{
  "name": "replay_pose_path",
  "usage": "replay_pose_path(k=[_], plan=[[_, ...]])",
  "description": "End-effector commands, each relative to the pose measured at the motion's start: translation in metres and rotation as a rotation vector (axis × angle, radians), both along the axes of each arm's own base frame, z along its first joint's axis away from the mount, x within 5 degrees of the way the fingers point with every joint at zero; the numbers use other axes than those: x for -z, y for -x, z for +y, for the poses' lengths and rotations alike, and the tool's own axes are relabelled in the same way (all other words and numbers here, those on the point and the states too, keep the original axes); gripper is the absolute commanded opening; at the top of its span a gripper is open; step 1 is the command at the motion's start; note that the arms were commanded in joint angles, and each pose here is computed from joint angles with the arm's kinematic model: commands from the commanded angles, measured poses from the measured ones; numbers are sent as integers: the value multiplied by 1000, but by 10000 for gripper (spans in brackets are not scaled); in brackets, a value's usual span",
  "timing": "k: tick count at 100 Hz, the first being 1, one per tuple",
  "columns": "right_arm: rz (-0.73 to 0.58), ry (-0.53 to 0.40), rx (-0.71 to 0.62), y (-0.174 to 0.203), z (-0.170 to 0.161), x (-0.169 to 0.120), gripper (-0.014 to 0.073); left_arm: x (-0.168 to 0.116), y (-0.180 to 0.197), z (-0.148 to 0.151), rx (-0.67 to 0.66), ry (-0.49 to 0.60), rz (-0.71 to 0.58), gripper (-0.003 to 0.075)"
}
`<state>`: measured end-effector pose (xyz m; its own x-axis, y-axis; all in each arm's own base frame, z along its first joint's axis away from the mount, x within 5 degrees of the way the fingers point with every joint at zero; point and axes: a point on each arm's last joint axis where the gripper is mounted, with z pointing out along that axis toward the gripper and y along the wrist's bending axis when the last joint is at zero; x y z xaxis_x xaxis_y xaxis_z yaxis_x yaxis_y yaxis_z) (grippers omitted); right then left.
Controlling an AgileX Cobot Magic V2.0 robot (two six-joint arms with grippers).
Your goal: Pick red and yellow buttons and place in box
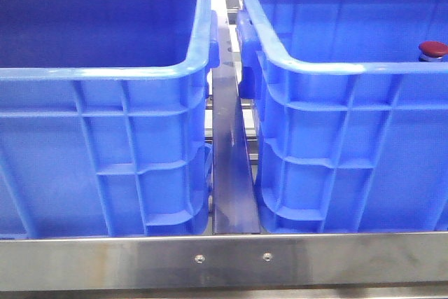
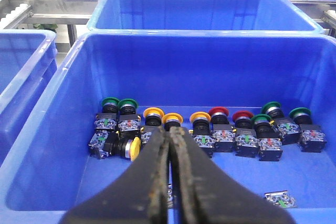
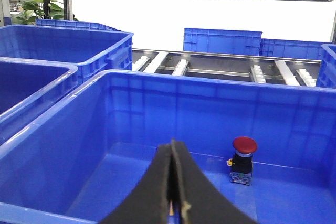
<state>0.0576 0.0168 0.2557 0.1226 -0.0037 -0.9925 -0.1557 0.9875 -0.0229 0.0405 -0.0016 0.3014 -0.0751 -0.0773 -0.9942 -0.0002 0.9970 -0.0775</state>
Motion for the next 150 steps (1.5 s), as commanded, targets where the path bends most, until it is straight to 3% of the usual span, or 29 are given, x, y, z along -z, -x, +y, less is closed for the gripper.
replay_pose_path(k=[1, 29, 70, 76, 150], plan=[[-17, -4, -4, 0, 0, -8, -68, -13, 0, 0, -5, 14, -81, -19], [-17, -4, -8, 0, 1, -8, -68, 6, -7, 1, -10, 13, -38, -19], [-17, -4, -8, 0, 1, -8, -68, 99, -14, 3, -33, 9, -194, -19], [-16, -4, -10, 0, 1, -8, -68, 101, -15, 3, -30, 9, -140, -19], [-16, -3, -13, 0, 1, -8, -68, 101, -15, 3, -31, 9, -156, -19]])
